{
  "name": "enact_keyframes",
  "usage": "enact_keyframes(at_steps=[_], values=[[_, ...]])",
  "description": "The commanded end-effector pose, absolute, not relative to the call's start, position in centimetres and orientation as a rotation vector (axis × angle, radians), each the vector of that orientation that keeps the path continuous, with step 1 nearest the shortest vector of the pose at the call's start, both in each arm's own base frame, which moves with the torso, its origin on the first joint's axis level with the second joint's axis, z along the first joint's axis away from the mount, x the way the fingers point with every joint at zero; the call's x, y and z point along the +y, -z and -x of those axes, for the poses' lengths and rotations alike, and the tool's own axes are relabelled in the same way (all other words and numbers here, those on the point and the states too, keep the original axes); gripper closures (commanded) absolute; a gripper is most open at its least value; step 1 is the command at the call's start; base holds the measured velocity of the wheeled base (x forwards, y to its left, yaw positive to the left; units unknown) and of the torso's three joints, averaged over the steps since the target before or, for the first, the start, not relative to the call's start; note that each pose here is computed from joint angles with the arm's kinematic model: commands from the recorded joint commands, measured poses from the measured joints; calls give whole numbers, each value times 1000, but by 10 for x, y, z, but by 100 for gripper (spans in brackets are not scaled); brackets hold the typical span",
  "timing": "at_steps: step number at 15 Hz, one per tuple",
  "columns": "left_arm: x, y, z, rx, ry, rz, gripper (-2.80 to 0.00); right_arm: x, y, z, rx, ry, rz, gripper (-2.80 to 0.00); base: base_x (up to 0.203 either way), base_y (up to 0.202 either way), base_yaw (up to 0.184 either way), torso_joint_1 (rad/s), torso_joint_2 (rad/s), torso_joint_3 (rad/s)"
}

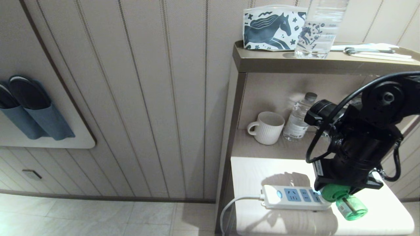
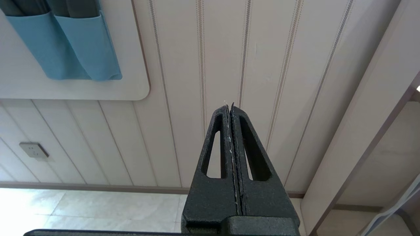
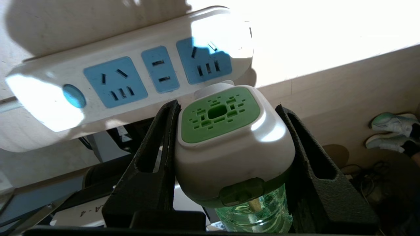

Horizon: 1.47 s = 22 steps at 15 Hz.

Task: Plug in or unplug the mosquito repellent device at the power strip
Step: Insert the plug into the socket

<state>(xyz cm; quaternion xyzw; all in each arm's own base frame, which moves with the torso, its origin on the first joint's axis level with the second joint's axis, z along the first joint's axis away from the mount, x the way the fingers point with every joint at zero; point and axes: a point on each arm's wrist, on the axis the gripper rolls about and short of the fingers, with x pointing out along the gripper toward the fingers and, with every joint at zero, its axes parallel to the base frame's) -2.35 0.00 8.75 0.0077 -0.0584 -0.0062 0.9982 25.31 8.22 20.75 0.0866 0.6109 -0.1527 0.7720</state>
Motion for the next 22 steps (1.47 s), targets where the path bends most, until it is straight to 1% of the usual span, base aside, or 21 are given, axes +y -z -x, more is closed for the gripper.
enact_keyframes(at_steps=[1,11,22], values=[[0,-88,24,-118,13,-15,0,81,-205,-252,1339,341,-184,0,0,0,0,0,0,0],[0,-88,24,-118,13,-15,0,83,-209,-258,1308,332,-196,0,0,0,0,0,0,0],[0,-88,24,-118,13,-15,0,82,-202,-261,1320,349,-187,0,0,0,0,0,0,0]])
